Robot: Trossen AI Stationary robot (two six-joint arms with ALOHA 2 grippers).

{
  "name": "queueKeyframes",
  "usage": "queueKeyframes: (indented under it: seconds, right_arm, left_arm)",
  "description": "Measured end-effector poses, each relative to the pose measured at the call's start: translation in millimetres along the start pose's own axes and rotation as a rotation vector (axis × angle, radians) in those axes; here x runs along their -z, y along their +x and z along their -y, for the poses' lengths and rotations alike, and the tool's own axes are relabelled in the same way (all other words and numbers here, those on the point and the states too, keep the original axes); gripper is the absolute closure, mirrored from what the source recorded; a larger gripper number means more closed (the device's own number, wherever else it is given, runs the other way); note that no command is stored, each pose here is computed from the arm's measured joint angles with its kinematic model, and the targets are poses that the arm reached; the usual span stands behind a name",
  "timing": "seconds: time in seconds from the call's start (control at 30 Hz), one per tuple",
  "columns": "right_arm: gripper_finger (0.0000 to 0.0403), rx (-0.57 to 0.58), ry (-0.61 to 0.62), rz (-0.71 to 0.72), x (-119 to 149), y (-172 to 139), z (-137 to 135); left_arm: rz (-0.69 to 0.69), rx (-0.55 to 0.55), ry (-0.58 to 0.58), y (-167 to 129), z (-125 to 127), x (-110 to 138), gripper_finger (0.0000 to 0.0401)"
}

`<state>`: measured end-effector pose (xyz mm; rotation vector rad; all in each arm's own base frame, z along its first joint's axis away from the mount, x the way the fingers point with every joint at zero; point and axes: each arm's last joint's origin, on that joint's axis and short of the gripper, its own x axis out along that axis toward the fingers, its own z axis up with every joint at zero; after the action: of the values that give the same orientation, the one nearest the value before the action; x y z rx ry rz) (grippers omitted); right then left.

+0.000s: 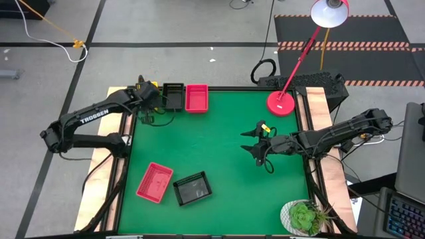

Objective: Stack baskets by color
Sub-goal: Stack the bottom black bin on top of the top black bin

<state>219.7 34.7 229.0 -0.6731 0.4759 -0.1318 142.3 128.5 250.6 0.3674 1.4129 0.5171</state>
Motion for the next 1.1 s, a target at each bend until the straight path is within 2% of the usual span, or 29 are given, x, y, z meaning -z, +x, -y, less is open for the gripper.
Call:
queueKeyframes:
  seconds: [0.3,0.53,0.67,0.97,1.1]
  right_arm:
    - [0.0154,0.003,0.006,0.004,0,0,0]
    - [0.0154,0.007,0.034,0.01,-1,0,1]
    - [0.0154,0.014,0.089,0.023,-2,0,1]
    - [0.0154,0.053,0.252,0.113,-11,-1,7]
    - [0.0154,0.043,0.331,0.107,-10,1,5]
  left_arm:
    - [0.037,0.039,-0.136,-5,11,-7,0.0318]
    - [0.094,0.076,-0.334,-15,29,-20,0.0341]
    - [0.125,0.107,-0.421,-22,41,-26,0.0355]
    - [0.237,0.189,-0.375,-43,74,-39,0.0393]
    - [0.287,0.29,-0.3,-56,91,-39,0.0396]
